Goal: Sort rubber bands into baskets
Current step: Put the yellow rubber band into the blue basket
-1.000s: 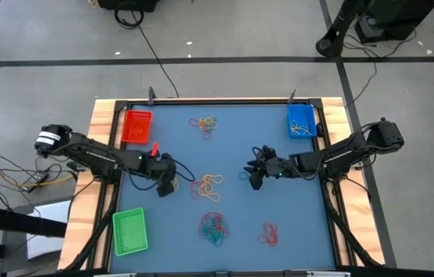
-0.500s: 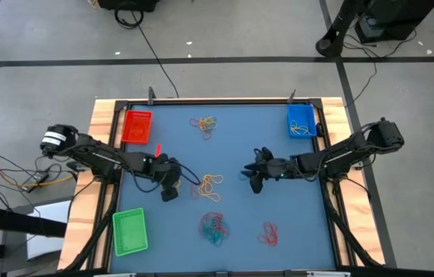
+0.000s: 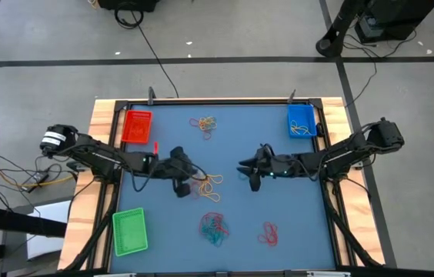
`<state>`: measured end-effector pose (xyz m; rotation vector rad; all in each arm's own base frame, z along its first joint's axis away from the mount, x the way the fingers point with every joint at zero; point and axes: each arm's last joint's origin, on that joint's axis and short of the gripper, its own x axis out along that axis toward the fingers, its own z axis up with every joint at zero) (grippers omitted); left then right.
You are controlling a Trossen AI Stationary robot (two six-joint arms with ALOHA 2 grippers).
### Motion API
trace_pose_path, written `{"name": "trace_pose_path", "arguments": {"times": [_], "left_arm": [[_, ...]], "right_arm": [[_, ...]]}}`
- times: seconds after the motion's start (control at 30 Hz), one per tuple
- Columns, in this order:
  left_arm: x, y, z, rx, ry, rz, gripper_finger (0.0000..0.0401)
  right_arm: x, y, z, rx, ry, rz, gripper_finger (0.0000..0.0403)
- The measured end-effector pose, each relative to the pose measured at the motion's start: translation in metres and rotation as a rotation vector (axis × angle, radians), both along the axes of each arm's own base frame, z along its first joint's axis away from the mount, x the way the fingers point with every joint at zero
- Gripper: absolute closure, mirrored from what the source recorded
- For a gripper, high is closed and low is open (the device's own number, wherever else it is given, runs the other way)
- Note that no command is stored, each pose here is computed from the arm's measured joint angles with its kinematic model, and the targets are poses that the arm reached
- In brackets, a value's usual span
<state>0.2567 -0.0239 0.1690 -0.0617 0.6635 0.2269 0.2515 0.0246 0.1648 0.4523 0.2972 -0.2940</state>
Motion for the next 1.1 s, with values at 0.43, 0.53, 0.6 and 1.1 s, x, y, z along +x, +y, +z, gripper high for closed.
{"name": "trace_pose_path", "arguments": {"times": [0.43,0.53,0.6,1.1], "left_arm": [[0.021,-0.001,0.007,0.042,-0.229,0.006,0.0398],[0.024,-0.001,0.002,0.068,-0.221,0.004,0.0398],[0.025,-0.001,0.0,0.072,-0.218,0.009,0.0398],[0.024,-0.006,-0.001,0.062,-0.221,-0.004,0.0398]], "right_arm": [[0.046,0.007,0.0,-0.036,-0.012,0.039,0.0231],[0.064,0.009,-0.006,-0.056,0.015,0.063,0.0228],[0.074,0.011,-0.007,-0.063,0.015,0.073,0.0229],[0.099,0.015,-0.024,-0.075,0.054,0.092,0.0299]]}}
